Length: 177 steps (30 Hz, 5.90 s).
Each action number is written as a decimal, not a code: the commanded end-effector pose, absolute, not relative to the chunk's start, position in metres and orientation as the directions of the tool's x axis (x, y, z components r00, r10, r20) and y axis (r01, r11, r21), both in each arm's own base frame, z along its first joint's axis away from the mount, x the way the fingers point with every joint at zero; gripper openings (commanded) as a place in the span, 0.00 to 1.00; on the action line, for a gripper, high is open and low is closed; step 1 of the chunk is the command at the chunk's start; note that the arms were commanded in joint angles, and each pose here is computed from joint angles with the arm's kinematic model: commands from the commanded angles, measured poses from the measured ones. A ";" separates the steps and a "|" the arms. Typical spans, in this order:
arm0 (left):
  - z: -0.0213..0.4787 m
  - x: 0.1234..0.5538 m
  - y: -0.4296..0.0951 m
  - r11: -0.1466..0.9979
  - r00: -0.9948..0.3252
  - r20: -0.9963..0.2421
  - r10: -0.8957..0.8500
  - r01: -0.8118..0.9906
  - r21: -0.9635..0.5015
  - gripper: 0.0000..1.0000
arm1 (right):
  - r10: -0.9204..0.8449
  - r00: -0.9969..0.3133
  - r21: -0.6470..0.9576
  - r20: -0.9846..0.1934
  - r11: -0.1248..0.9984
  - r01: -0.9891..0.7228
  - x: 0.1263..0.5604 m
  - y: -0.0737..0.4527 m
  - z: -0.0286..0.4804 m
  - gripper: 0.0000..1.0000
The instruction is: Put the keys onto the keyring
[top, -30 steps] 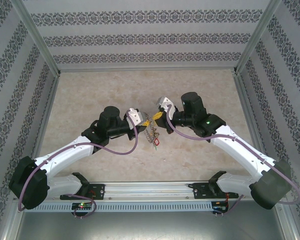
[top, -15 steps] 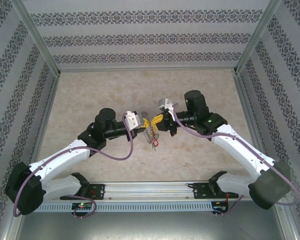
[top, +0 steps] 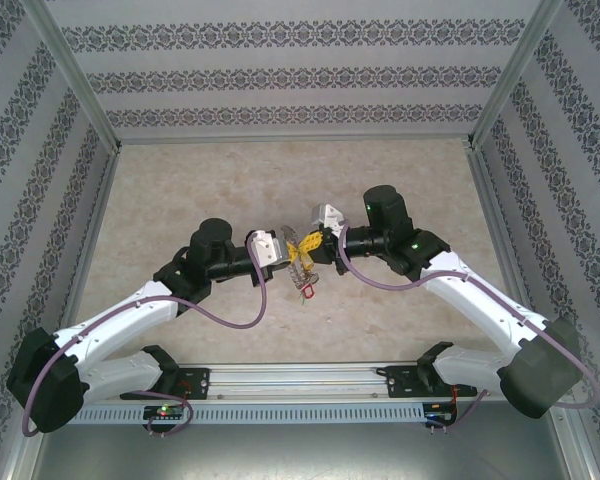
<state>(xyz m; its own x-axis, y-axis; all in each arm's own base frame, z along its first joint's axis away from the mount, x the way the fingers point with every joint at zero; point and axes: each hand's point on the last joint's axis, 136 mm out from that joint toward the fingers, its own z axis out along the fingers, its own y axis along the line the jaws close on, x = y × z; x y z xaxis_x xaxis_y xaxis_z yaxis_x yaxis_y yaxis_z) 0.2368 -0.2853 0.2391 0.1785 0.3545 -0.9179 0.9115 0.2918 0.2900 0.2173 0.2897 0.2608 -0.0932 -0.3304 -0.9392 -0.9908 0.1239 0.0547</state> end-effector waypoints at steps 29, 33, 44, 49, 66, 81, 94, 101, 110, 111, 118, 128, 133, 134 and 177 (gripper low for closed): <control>0.290 0.236 -0.298 0.297 0.190 -0.952 0.239 0.919 0.258 0.00 | -0.539 -0.054 -0.068 -0.840 0.204 -0.977 0.230 0.298 0.214 0.00; 0.295 0.238 -0.299 0.311 0.189 -0.957 0.220 0.916 0.252 0.00 | -0.567 -0.073 -0.045 -0.820 0.191 -0.981 0.225 0.298 0.203 0.00; 0.298 0.254 -0.299 0.392 0.121 -0.978 0.168 0.902 0.179 0.00 | -0.630 -0.133 -0.032 -0.765 0.243 -0.970 0.226 0.294 0.171 0.00; 0.306 0.257 -0.301 0.404 0.106 -0.987 0.119 0.903 0.146 0.00 | -0.709 -0.123 -0.214 -0.694 0.367 -0.905 0.253 0.287 0.152 0.00; 0.266 0.253 -0.292 0.403 0.098 -0.967 0.234 0.896 0.188 0.00 | -0.396 -0.185 -0.027 -0.899 0.473 -0.881 0.260 0.283 0.220 0.00; 0.222 0.268 -0.303 0.416 0.015 -0.972 0.233 0.902 0.113 0.00 | -0.272 -0.365 0.240 -0.890 0.401 -0.884 0.241 0.267 0.208 0.00; 0.180 0.281 -0.313 0.430 -0.014 -0.980 0.199 0.900 0.075 0.00 | -0.212 -0.663 0.450 -0.718 0.584 -0.675 0.265 0.232 0.138 0.00; 0.179 0.285 -0.317 0.425 -0.025 -0.980 0.197 0.903 0.062 0.00 | -0.105 -0.824 0.526 -0.558 0.723 -0.448 0.283 0.207 0.100 0.00; 0.175 0.285 -0.321 0.401 -0.030 -0.976 0.214 0.914 0.060 0.00 | -0.077 -0.935 0.570 -0.346 0.774 -0.275 0.284 0.203 0.053 0.08; 0.175 0.285 -0.322 0.397 -0.028 -0.976 0.216 0.916 0.062 0.00 | -0.073 -0.933 0.556 -0.353 0.785 -0.272 0.286 0.201 0.052 0.13; 0.177 0.284 -0.325 0.377 -0.018 -0.974 0.224 0.923 0.070 0.00 | -0.114 -0.854 0.494 -0.508 0.774 -0.397 0.296 0.199 0.077 0.30; 0.166 0.289 -0.318 0.413 -0.076 -0.964 0.254 0.910 0.038 0.00 | -0.227 -0.679 0.448 -0.699 0.601 -0.662 0.277 0.225 0.116 0.24; 0.160 0.298 -0.303 0.500 -0.134 -0.956 0.262 0.866 0.016 0.05 | -0.358 -0.704 0.391 -0.613 0.638 -0.664 0.250 0.239 0.080 0.29; 0.159 0.298 -0.300 0.511 -0.142 -0.955 0.261 0.859 0.012 0.06 | -0.364 -0.712 0.375 -0.600 0.658 -0.652 0.249 0.238 0.073 0.28; 0.057 0.281 -0.228 0.698 -0.898 -0.269 -0.348 -0.056 -0.714 0.66 | -0.212 -0.966 0.635 -0.149 0.729 -0.257 0.308 0.260 0.023 0.39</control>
